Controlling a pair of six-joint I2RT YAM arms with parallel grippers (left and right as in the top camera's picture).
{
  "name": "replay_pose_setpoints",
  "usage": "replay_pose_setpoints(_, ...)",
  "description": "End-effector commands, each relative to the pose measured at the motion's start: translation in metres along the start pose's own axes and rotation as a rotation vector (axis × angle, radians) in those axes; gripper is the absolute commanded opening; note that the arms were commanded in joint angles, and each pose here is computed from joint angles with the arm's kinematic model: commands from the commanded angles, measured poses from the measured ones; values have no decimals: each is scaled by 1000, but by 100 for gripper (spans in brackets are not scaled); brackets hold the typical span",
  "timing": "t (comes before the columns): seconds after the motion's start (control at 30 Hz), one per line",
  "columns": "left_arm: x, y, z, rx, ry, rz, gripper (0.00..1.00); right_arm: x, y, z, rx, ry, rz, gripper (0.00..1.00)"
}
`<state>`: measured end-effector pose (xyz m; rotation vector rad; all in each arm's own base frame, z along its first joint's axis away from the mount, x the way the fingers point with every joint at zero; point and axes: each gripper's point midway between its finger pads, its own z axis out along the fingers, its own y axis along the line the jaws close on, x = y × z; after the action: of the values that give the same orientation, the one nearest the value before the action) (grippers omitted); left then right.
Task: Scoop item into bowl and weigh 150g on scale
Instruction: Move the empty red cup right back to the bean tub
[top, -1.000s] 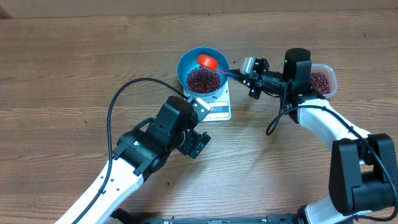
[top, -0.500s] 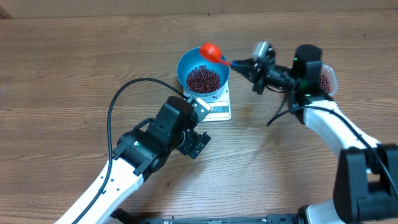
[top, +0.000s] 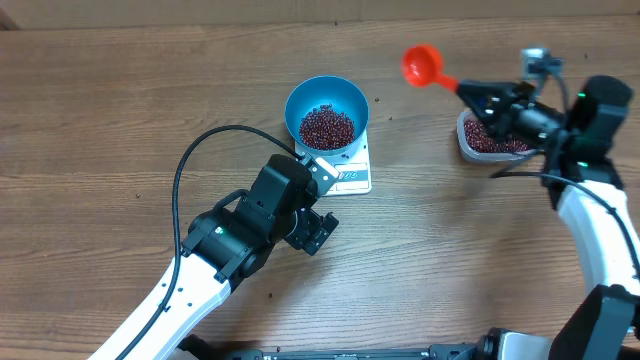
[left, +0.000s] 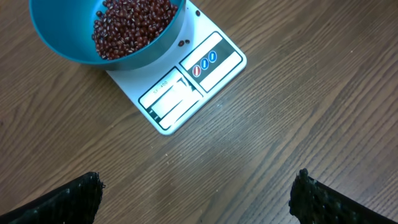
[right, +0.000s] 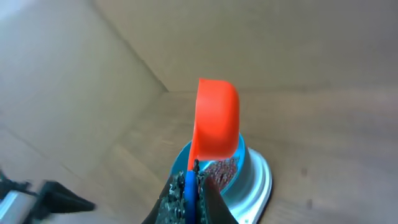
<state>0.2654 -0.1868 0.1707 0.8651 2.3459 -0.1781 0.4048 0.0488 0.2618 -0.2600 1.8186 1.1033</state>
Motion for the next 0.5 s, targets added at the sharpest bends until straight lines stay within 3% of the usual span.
replay_pose_setpoints(0.0,1,1,3,-7,8,11,99,-3,5,-24,-55,1,122,4)
replay_pose_setpoints(0.33,1,2,3,-7,9,11,99,-7,-10,-50,-14,-33,175,4)
replay_pose_setpoints(0.47,1,2,3,-7,9,11,99,-2,-25,-52,92,-42,217,4)
